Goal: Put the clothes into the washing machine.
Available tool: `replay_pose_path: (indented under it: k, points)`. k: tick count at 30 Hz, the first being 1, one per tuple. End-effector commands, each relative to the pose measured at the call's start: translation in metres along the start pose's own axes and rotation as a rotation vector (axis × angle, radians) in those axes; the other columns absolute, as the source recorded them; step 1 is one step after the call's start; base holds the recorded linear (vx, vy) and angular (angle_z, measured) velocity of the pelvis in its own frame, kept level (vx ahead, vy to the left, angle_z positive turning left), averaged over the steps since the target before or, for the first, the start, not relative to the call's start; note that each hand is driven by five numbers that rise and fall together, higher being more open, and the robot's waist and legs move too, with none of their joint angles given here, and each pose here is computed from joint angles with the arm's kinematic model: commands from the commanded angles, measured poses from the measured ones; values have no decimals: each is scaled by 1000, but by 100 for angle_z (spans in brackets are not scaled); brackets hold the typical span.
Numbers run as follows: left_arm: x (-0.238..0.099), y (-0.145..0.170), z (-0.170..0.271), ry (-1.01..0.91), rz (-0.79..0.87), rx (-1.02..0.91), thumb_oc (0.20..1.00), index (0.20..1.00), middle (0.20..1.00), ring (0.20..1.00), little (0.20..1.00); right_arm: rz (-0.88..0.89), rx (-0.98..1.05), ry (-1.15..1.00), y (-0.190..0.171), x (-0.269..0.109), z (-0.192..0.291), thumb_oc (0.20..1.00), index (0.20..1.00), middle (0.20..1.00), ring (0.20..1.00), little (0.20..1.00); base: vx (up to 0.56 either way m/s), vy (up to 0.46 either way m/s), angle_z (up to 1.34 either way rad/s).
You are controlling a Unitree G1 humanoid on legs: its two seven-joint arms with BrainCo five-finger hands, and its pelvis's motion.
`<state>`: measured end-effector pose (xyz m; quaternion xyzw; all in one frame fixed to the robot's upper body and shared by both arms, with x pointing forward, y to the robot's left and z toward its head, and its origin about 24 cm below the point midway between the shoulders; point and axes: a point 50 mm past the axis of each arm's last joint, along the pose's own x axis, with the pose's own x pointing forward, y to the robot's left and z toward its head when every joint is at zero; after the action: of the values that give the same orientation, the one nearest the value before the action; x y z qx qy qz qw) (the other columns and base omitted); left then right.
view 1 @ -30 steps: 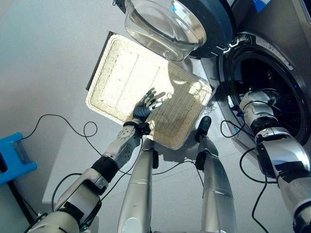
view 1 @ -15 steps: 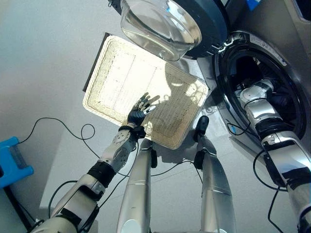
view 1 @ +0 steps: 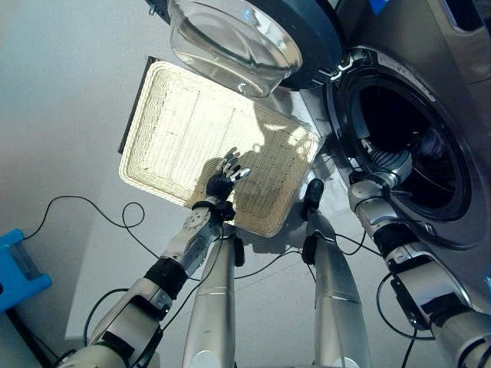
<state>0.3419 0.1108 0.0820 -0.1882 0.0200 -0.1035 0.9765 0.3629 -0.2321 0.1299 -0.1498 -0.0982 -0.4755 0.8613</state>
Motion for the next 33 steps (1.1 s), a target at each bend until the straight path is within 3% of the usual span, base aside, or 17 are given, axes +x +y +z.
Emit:
replay_pose_path:
  k: [1, 4, 9, 18, 20, 24, 25, 28, 33]
  points:
    - [-5, -9, -5, -49, -6, -27, 1000, 1000, 1000, 1000, 1000, -120, 73, -95, -18, 14, 16, 1000, 1000, 1000, 1000, 1000, 2, 21, -9]
    - [-9, -8, -9, -48, 2, -37, 1000, 1000, 1000, 1000, 1000, -177, 45, -99, -23, 4, 7, 1000, 1000, 1000, 1000, 1000, 0, 19, -4]
    - [-10, -9, -11, -49, 14, -30, 1000, 1000, 1000, 1000, 1000, -129, 29, -115, -20, -6, 2, 1000, 1000, 1000, 1000, 1000, -2, 1, -1]
    - [-15, 3, -15, -90, 118, 110, 1000, 1000, 1000, 1000, 1000, 297, -169, -302, 4, -55, -6, 1000, 1000, 1000, 1000, 1000, -7, 2, -2]
    - [-16, 14, -21, -89, 172, 257, 1000, 1000, 1000, 1000, 1000, 499, -359, -377, 15, -71, -17, 1000, 1000, 1000, 1000, 1000, 0, 0, 0]
    - [-16, 24, -31, -57, 198, 384, 1000, 1000, 1000, 1000, 1000, 625, -451, -341, 21, -82, -36, 1000, 1000, 1000, 1000, 1000, -23, -24, -6]
    - [-14, 31, -40, -4, 227, 454, 1000, 1000, 1000, 1000, 1000, 729, -469, -289, 28, -89, -48, 1000, 1000, 1000, 1000, 1000, -33, -52, -3]
    - [-13, 37, -48, 35, 260, 466, 1000, 1000, 1000, 1000, 1000, 824, -469, -249, 36, -99, -56, 1000, 1000, 1000, 1000, 1000, -28, -47, -4]
    - [-16, 41, -67, 114, 229, 576, 1000, 1000, 1000, 1000, 1000, 887, -486, -167, 42, -119, -72, 1000, 1000, 1000, 1000, 1000, -15, -69, 3]
